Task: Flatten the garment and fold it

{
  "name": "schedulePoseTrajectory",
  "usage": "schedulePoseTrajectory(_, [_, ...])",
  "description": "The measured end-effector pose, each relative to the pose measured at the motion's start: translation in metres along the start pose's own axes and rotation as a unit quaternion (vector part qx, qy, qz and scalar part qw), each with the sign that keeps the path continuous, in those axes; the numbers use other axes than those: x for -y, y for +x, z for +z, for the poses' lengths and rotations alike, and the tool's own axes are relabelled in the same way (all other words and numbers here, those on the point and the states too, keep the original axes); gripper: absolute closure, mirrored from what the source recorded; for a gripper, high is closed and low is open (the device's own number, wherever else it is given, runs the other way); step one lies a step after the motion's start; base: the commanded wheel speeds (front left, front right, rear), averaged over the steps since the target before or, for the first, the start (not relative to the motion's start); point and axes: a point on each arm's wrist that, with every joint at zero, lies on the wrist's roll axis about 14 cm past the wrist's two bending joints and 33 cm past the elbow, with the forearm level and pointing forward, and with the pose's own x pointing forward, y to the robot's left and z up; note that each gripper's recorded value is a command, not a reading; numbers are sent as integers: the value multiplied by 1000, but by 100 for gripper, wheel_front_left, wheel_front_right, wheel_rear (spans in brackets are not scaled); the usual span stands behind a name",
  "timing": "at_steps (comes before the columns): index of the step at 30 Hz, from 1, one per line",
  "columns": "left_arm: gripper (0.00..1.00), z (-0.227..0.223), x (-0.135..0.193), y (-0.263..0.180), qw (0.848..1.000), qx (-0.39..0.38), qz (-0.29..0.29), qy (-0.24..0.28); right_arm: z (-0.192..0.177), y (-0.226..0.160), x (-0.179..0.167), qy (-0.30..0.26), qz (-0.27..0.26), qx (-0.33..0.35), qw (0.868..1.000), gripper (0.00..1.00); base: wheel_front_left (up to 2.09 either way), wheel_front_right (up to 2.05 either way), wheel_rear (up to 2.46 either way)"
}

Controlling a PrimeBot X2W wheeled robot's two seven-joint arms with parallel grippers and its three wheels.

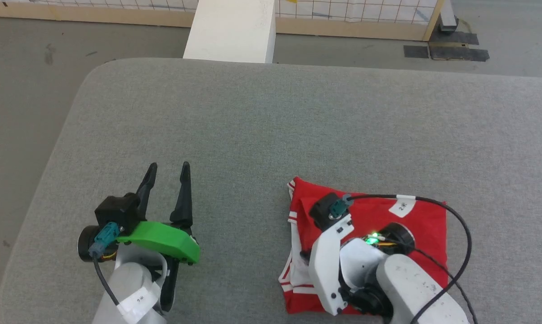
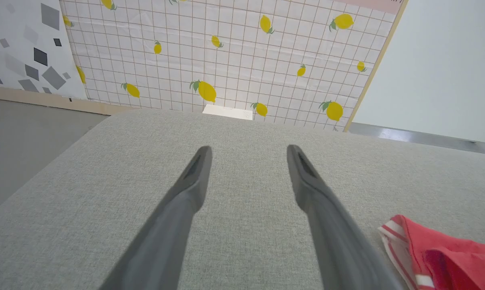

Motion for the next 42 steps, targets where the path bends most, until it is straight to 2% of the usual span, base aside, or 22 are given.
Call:
schedulePoseTrajectory(1, [0,0,0,0,1000,0,0,0,-1,2,-3,4,7,-1,1000,98,0,0,0])
schedulePoseTrajectory(2, [0,0,0,0,1000,0,-1,0,-1,3,-6,8,15,0,1000,73,0,0,0])
schedulePoseTrajectory(3, [0,0,1,0,1000,1,-1,0,-1,3,-10,9,22,1,1000,6,0,0,0])
schedulePoseTrajectory(4, [0,1,1,0,1000,1,-1,-1,0,3,-13,14,30,7,999,0,0,0,0])
schedulePoseTrajectory(8, [0,3,3,1,1000,4,-4,-2,28,-5,-17,29,42,77,996,0,0,0,0])
schedulePoseTrajectory(10, [0,5,5,1,1000,7,-6,-2,49,-16,-14,35,38,132,990,0,0,0,0])
schedulePoseTrajectory(12, [0,7,7,1,1000,10,-8,-3,75,-32,-8,51,36,202,977,0,0,0,0])
schedulePoseTrajectory(13, [0,8,7,1,1000,11,-9,-3,91,-45,-4,54,32,247,967,0,0,0,0])
schedulePoseTrajectory(15, [0,10,9,1,1000,14,-11,-4,119,-76,8,72,19,340,937,0,0,0,0])
schedulePoseTrajectory(17, [0,13,11,1,1000,18,-13,-5,130,-104,25,95,-3,407,908,0,0,0,0])
schedulePoseTrajectory(19, [0,15,13,2,1000,22,-15,-6,125,-127,47,127,-33,453,882,0,0,0,0])
schedulePoseTrajectory(21, [0,16,15,1,1000,23,-17,-6,109,-144,68,162,-64,475,863,0,0,0,0])
schedulePoseTrajectory(25, [0,17,19,1,999,25,-24,-8,63,-164,111,237,-128,485,832,0,0,0,0])
schedulePoseTrajectory(28, [0,18,22,1,999,28,-27,-9,24,-167,134,293,-165,467,818,0,0,0,0])
schedulePoseTrajectory(33, [0,20,26,1,999,31,-33,-9,-31,-142,147,379,-177,395,818,0,0,0,0])
schedulePoseTrajectory(35, [0,19,26,-1,999,30,-33,-9,-47,-128,144,401,-170,359,825,0,0,0,0])
schedulePoseTrajectory(37, [0,18,26,-2,999,28,-33,-9,-58,-117,140,415,-164,330,832,0,0,0,0])
schedulePoseTrajectory(42, [0,17,24,-4,999,26,-31,-8,-77,-88,127,464,-127,266,835,0,0,0,0])
